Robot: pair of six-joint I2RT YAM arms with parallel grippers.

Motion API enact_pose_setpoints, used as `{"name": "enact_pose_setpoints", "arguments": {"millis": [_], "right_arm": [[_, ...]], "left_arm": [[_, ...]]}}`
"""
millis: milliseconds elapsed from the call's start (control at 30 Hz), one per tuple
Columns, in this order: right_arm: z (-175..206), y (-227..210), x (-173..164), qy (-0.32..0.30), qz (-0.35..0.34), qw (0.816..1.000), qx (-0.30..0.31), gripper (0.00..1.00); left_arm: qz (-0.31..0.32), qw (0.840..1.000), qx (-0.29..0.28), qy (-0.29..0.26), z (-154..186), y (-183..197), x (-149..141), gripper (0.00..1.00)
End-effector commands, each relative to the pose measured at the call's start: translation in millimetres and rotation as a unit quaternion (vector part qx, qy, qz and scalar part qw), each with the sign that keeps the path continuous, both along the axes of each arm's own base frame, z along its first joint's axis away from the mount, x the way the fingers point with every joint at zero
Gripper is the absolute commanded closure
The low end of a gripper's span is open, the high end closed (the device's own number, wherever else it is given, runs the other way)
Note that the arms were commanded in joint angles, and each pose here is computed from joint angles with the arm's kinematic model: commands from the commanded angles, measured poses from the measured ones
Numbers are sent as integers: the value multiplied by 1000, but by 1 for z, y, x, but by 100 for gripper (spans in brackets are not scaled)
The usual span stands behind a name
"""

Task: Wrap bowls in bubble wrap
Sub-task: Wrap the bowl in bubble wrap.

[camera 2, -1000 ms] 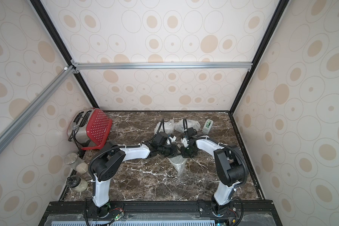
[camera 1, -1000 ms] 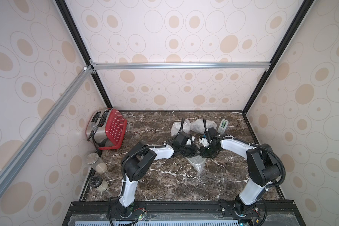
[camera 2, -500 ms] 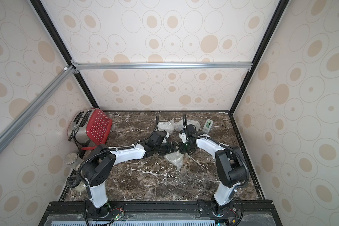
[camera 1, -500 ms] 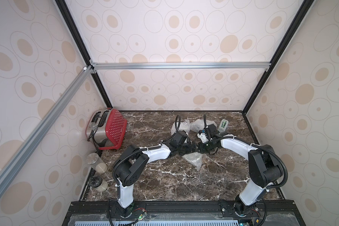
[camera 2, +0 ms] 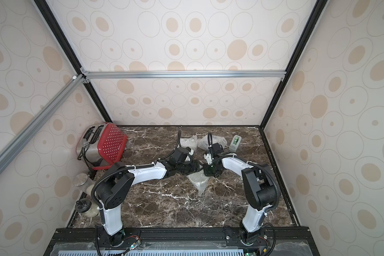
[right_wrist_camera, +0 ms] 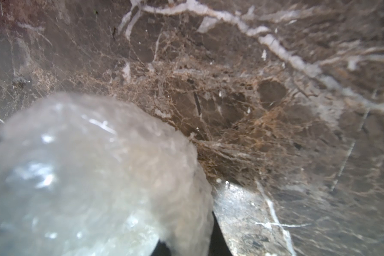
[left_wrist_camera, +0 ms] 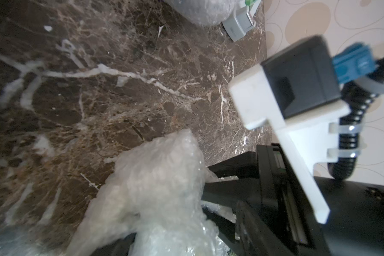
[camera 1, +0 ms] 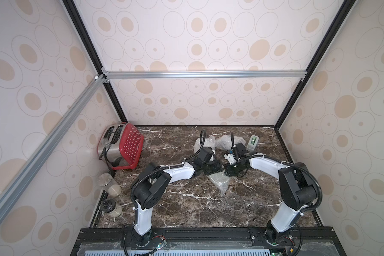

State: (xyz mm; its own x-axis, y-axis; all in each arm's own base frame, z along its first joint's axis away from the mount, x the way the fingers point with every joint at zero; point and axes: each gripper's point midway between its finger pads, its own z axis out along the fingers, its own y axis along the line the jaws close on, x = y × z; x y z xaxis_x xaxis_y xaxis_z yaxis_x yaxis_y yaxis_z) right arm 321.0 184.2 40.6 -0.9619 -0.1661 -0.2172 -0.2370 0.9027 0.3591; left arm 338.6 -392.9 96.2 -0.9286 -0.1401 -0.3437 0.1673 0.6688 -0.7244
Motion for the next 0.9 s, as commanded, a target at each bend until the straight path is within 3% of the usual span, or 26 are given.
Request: {"name": "enact_pose_setpoints", "arguments": {"millis": [0, 167, 367, 633, 867], "right_arm": [[-37, -1, -52, 107, 37, 993, -10, 84], [-37, -1, -51, 108, 33, 994, -6, 84], [-38, -6, -50, 111, 22, 994, -9, 84], [-37, -9, -49, 110, 16, 994, -11, 84], [-32, -9, -45, 105, 16, 994, -14, 84]], "left_arm": [[28, 998, -30, -57, 39, -1, 17, 29], [47, 995, -25, -84, 60, 14, 15, 21], [53, 994, -15, -91, 72, 25, 12, 29], [56, 992, 4, -112, 92, 46, -1, 30], [107, 981, 57, -153, 94, 115, -33, 38]]}}
